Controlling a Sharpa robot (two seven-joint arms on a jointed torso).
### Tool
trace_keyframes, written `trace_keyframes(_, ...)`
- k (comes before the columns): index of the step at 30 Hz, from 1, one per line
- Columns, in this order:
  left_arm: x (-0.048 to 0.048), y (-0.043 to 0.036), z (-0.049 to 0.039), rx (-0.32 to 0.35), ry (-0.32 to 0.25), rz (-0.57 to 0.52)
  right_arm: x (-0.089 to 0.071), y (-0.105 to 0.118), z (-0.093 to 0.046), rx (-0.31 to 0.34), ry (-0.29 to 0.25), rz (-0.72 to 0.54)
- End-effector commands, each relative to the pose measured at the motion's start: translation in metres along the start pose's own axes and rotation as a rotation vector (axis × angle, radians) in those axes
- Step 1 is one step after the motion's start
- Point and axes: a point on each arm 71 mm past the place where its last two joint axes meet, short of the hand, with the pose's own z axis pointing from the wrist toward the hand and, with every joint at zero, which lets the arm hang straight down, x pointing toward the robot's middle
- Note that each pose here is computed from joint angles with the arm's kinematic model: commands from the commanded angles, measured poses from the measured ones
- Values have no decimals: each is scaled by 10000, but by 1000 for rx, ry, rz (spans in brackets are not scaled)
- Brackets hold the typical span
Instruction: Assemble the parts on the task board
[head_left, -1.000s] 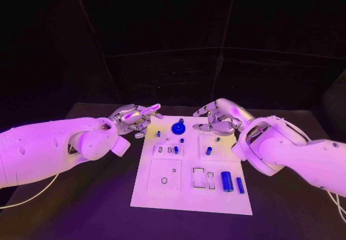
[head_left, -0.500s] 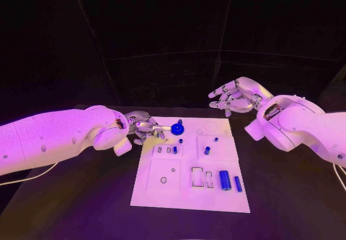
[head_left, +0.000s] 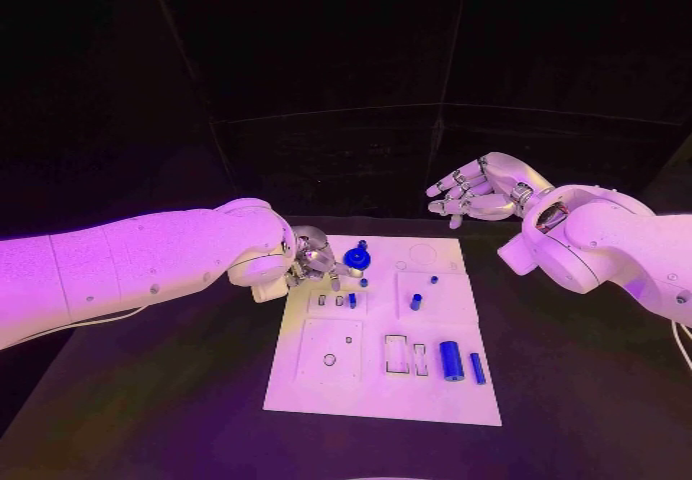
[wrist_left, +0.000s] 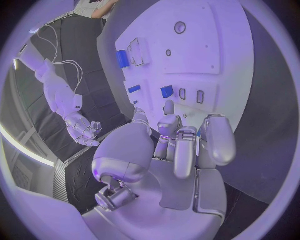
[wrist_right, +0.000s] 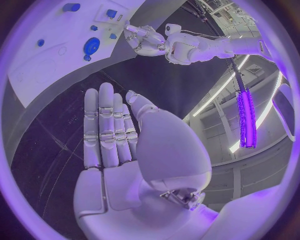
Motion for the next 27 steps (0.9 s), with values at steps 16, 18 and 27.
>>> trace_keyframes(16, 34, -240, 194, -108, 21, 169, 82, 60, 23, 6, 45, -87)
trace_keyframes(18, 44, -248, 200, -114, 32, 178, 83, 60, 24, 8, 44, -88)
trace_keyframes(27, 67, -270, 235, -141, 62, 203, 87, 59, 23, 13, 45, -89)
